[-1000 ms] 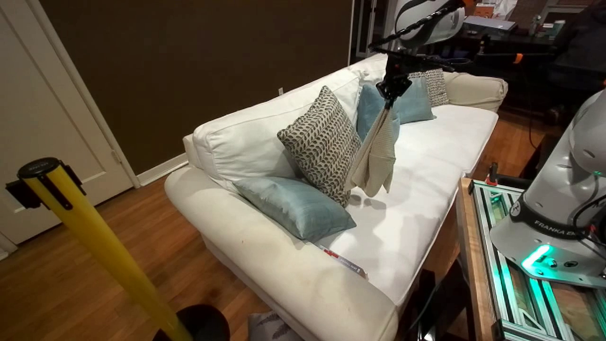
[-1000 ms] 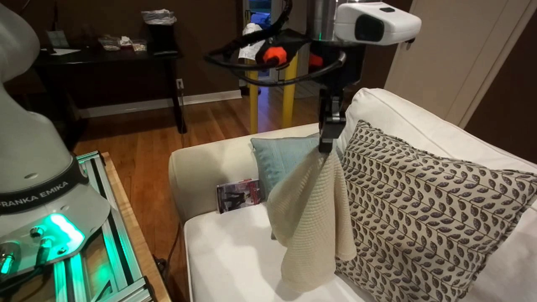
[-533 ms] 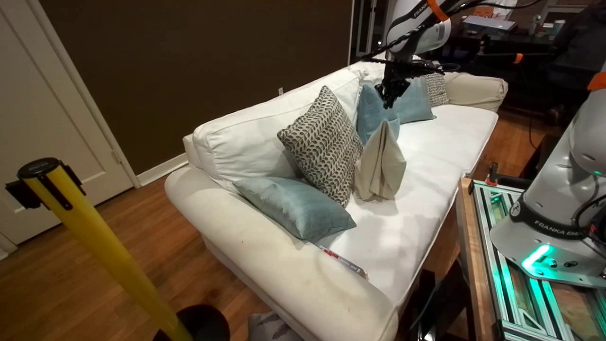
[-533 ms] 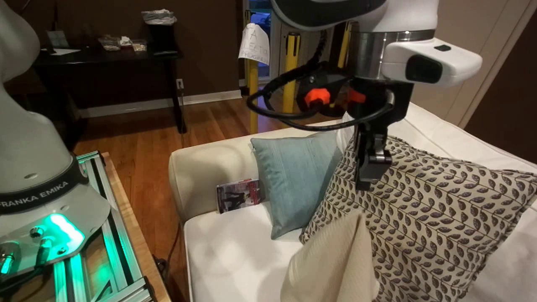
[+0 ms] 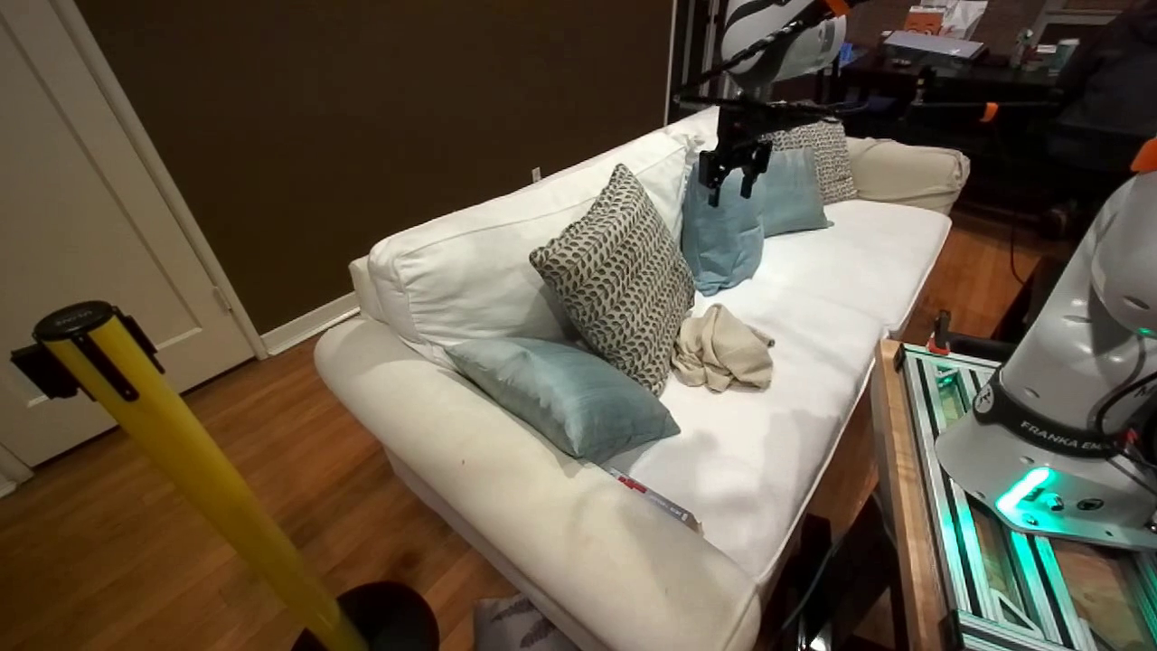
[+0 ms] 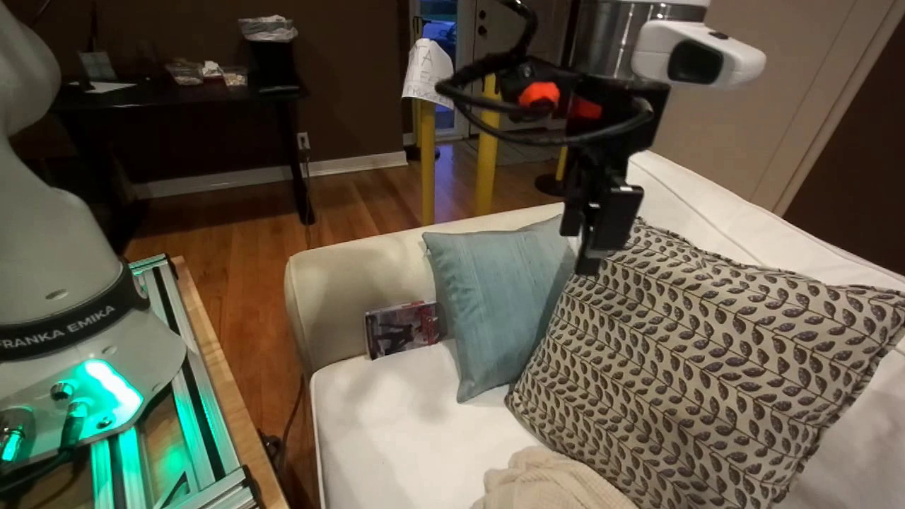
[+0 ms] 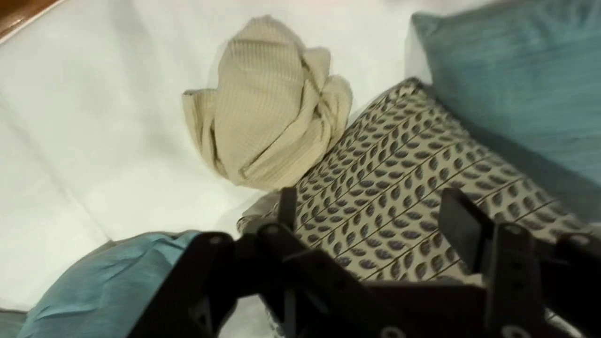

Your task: Remove the brown cloth from the armrest on the left and put it on the couch seat

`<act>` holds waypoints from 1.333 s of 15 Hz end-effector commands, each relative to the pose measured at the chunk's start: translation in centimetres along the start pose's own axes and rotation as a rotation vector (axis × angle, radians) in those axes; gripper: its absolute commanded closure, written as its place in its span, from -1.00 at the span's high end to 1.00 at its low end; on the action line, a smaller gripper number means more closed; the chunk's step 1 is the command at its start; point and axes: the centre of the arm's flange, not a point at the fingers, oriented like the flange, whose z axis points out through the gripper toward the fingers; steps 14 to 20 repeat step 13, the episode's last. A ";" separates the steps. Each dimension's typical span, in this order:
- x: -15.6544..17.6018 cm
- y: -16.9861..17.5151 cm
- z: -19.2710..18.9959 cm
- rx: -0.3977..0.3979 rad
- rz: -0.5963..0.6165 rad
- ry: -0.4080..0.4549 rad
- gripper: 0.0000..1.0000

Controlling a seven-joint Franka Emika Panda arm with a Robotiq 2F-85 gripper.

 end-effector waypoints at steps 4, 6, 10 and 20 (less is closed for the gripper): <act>-9.2 -7.0 -5.7 -0.030 -0.326 -0.045 1.00; -10.7 -8.6 -6.9 -0.061 -0.408 0.023 1.00; -9.8 -10.0 -7.8 -0.059 -0.413 0.035 1.00; -10.1 -9.9 -7.9 -0.060 -0.427 0.042 1.00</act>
